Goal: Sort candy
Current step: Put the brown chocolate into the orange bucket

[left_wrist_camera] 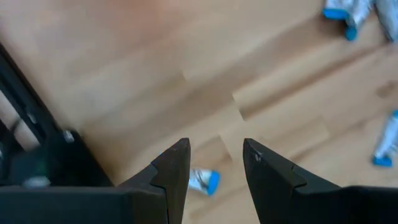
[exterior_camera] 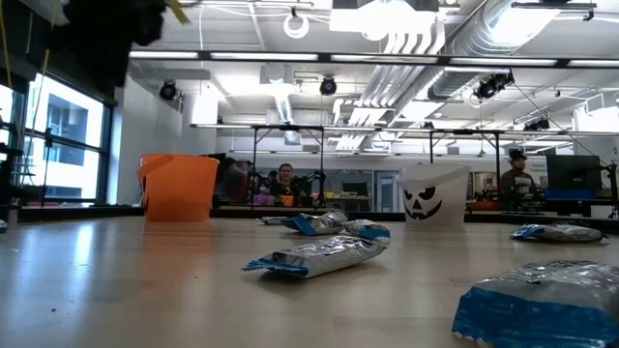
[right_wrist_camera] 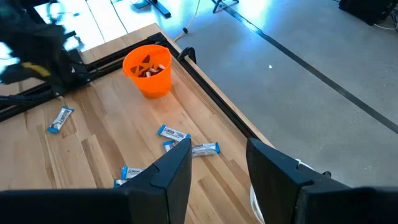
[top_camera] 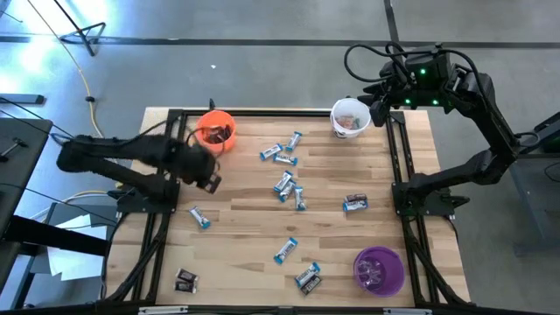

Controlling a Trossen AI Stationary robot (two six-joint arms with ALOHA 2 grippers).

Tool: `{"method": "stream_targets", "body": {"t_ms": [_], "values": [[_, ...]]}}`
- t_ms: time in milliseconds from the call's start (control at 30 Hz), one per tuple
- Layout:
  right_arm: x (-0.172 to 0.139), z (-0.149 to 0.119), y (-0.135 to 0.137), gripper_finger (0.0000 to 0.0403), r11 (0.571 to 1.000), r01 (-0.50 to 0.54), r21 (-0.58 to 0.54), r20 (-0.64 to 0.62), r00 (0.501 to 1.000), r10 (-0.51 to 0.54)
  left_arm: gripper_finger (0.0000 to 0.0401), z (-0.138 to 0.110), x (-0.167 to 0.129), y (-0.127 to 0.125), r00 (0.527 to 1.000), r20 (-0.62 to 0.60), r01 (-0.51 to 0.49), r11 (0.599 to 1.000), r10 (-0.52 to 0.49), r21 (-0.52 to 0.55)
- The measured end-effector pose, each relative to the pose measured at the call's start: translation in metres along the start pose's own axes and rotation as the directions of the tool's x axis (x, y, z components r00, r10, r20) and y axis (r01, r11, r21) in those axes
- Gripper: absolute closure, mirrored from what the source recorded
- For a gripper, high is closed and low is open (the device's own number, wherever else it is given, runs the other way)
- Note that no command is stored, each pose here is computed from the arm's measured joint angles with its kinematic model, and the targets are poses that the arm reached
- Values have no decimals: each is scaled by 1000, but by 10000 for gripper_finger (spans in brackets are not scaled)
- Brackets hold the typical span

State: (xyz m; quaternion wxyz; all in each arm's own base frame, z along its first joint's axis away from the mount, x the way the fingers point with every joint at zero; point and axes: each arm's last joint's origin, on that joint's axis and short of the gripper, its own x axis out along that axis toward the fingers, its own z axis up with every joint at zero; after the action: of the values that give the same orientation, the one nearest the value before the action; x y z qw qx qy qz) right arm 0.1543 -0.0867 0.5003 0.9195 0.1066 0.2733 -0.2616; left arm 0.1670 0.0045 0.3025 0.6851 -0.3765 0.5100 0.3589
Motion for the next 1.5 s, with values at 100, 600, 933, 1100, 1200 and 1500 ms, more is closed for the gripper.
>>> {"method": "stream_targets", "body": {"t_ms": [100,600,933,1100,1200,1500], "values": [[0,0,0,253,1000,0,0,0,1000,0,267,-26,-5,-8,1000,-16,24,1000,-24,-10],[0,0,0,253,1000,0,0,0,1000,0,267,-131,-1,-49,985,-137,112,992,-104,50],[0,0,0,253,1000,0,0,0,1000,0,267,-181,15,-67,974,-186,128,991,-131,-26],[0,0,0,253,1000,0,0,0,1000,0,267,-202,22,-73,965,-215,125,985,-148,-115],[0,0,0,253,1000,0,0,0,1000,0,267,-213,25,-77,961,-218,121,970,-168,-213],[0,0,0,253,1000,0,0,0,1000,0,267,-221,42,-91,958,-227,93,942,-173,-324]]}}
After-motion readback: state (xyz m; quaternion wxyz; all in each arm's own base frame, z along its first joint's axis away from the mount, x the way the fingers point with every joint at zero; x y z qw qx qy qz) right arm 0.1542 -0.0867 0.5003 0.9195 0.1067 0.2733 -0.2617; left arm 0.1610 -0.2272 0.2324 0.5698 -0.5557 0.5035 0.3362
